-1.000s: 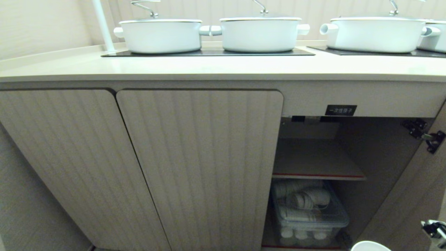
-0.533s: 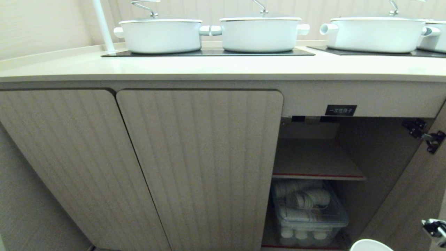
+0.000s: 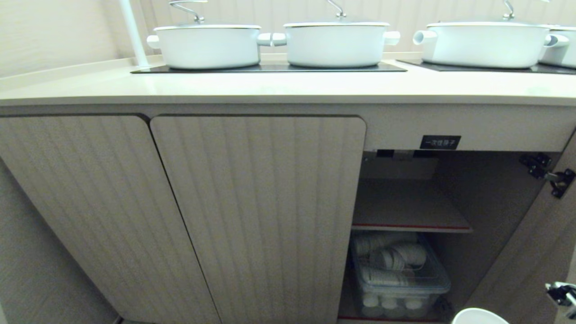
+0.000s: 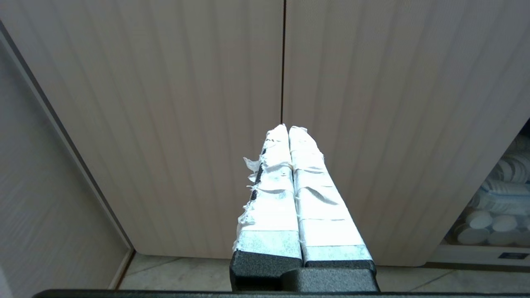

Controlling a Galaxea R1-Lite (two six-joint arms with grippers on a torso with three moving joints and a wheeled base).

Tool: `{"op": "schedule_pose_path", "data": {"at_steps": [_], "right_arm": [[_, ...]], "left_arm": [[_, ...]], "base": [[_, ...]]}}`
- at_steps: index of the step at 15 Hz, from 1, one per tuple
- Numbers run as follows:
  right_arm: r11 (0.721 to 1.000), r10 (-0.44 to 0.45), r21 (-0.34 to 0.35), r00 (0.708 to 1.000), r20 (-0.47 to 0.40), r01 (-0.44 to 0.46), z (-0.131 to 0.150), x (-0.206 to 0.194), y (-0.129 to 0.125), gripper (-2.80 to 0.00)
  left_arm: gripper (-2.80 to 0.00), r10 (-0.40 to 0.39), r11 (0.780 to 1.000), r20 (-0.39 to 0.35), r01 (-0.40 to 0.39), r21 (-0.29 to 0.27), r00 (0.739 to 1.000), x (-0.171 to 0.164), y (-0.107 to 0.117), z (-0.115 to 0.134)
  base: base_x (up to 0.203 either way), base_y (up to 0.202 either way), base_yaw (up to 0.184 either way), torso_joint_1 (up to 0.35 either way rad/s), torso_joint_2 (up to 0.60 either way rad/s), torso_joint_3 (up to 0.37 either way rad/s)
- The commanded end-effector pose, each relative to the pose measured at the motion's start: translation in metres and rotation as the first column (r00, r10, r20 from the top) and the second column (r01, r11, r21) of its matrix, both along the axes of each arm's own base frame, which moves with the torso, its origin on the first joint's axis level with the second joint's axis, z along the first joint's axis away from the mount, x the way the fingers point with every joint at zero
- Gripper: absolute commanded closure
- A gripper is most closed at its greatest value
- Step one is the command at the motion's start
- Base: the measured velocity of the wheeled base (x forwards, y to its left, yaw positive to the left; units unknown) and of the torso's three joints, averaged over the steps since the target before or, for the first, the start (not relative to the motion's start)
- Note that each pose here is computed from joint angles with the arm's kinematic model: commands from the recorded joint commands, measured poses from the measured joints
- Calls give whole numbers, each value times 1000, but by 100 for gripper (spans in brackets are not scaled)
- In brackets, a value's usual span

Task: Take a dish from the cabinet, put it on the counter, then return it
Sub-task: Place it on the table

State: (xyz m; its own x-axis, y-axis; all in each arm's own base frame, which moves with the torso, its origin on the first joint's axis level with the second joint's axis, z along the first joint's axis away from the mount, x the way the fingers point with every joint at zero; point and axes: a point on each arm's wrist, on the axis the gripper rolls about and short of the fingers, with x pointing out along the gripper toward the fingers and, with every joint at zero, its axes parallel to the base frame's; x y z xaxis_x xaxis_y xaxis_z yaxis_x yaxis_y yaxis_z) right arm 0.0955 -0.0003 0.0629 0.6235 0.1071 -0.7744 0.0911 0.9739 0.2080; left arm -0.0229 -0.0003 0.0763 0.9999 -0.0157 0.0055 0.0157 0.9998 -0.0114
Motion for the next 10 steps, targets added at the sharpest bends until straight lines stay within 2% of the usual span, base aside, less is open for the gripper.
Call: {"op": "schedule_pose_path", "data": {"at_steps": [1,4,10], "right_arm": [[1000,1,1,1000,3,-1,0,0,0,0],[1000,2,0,1000,9,-2,1,1,0,0],[1000,4,-2,1000,20,-4,2,1,0,0]], "left_arm": [[0,0,1000,1,0,-1,1000,0,0,0],[0,0,1000,-1,0,-1,1000,0,0,0],[0,0,1000,1,0,-1,1000,0,0,0]], "base": [[0,0,0,0,0,0],[0,0,0,71,-290,-223],[0,0,0,139,-441,-305]]}}
